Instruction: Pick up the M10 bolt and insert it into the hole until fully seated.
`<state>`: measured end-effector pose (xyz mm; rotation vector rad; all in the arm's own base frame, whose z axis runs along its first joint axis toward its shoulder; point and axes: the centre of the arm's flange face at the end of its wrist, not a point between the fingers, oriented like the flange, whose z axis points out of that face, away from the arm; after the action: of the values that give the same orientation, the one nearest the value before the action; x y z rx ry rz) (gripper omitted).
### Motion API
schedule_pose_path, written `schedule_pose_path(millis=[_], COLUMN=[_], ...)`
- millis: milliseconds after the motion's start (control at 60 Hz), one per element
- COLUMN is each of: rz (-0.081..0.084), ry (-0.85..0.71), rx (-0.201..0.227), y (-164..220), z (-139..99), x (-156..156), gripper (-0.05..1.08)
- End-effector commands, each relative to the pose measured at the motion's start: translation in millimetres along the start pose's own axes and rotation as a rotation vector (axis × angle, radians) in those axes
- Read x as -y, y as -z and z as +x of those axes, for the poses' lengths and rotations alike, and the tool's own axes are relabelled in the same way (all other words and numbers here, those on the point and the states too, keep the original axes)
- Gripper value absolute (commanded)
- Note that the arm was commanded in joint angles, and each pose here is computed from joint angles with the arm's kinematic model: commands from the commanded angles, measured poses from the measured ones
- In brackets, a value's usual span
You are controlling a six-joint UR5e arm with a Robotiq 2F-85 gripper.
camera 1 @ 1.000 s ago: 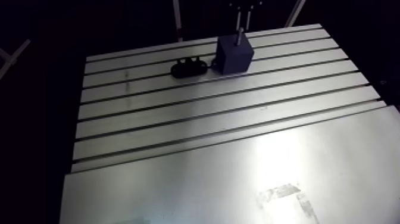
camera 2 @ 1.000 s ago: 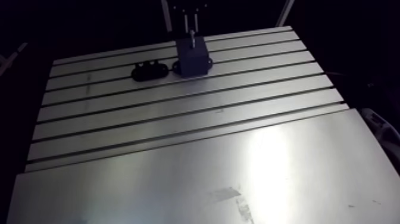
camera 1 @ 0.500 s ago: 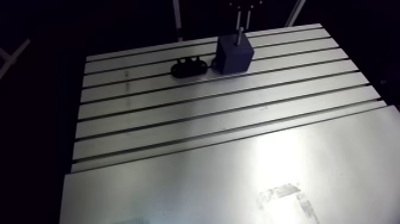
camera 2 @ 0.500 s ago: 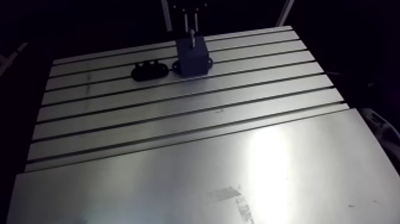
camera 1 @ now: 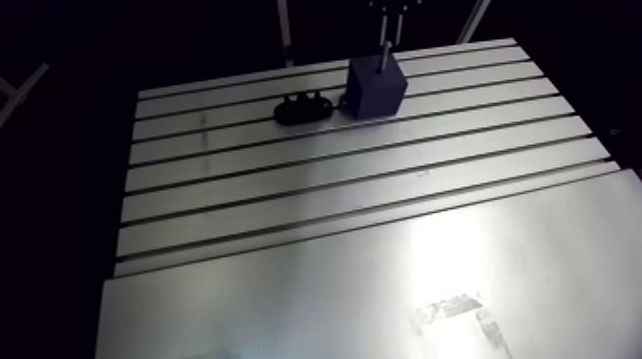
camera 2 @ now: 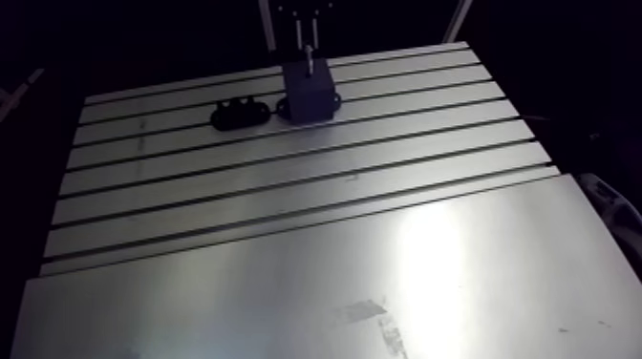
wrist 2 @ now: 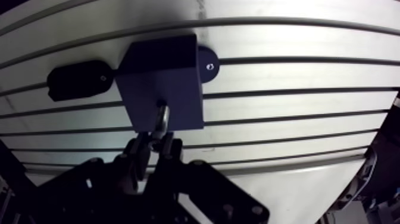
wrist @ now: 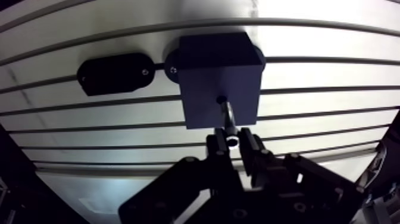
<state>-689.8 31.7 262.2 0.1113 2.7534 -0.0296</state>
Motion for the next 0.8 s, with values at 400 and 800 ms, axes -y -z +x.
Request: schedule_pose_path(millis=[400, 800], rz=[0.0, 0.002], ry=[0.004, 0.006], rx=[0.001, -0.001], y=[-1.4, -2.6], z=[0.2, 0.5], x=[2.9, 5.4], gripper=[1.08, 1.08])
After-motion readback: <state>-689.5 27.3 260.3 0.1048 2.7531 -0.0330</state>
